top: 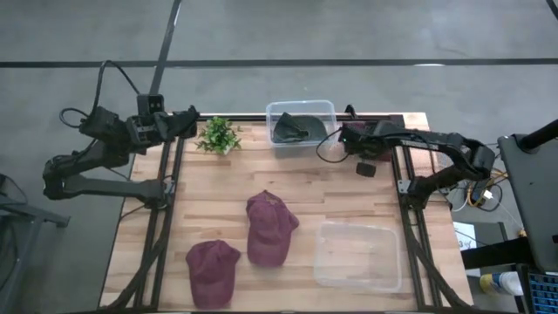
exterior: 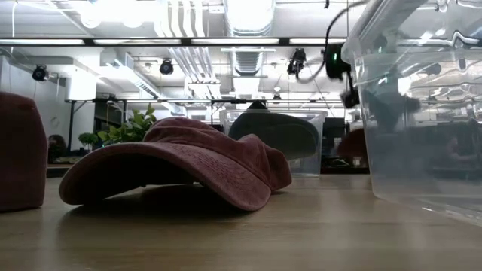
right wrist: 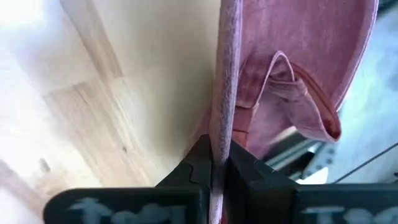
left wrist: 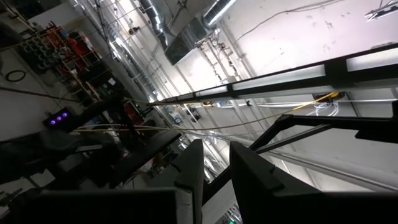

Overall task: Pick & Place hat
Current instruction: Put the maroon cap into the bottom transparent bin

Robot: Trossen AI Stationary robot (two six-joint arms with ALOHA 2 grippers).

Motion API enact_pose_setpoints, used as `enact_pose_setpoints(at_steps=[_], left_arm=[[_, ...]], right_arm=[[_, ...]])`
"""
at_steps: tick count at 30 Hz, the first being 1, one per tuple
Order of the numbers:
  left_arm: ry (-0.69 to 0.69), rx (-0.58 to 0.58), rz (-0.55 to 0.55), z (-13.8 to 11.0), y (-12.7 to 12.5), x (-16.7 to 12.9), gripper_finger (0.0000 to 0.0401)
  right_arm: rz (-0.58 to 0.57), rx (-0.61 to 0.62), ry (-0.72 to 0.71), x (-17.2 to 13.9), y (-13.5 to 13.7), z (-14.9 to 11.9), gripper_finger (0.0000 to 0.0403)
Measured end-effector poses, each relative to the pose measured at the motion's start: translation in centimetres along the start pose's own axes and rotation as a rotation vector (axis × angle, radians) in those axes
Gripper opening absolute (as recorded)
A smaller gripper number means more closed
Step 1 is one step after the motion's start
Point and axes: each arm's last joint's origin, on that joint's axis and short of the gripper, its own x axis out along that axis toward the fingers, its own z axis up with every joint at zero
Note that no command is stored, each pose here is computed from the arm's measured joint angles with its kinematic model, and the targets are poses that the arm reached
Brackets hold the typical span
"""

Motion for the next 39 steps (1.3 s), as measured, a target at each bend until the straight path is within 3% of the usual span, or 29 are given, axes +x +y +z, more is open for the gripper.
enact_pose_setpoints(at_steps=[13, 17, 26, 33, 39], left_arm=[[0.000, -0.005, 0.001, 0.0, 0.0, 0.0, 0.0071], [0.003, -0.007, 0.004, 0.0, 0.1, 0.0, 0.0071], [0.015, -0.035, -0.003, -0.1, 0.0, 0.0, 0.0071], [0.014, -0.056, 0.014, -0.1, 0.2, 0.1, 0.0071], [0.031, -0.192, 0.063, -0.5, 1.1, 0.7, 0.0071]], right_arm=[[-0.026, 0.096, -0.134, -12.3, -0.8, -1.9, 0.0009], [-0.049, 0.114, -0.177, -15.2, 0.4, -1.4, 0.0009], [0.018, 0.133, -0.362, -20.1, 4.9, 0.5, 0.0010], [0.021, 0.022, -0.492, -23.6, 8.2, 1.2, 0.0010], [-0.026, -0.178, -0.646, -27.3, 10.5, 0.5, 0.0010]])
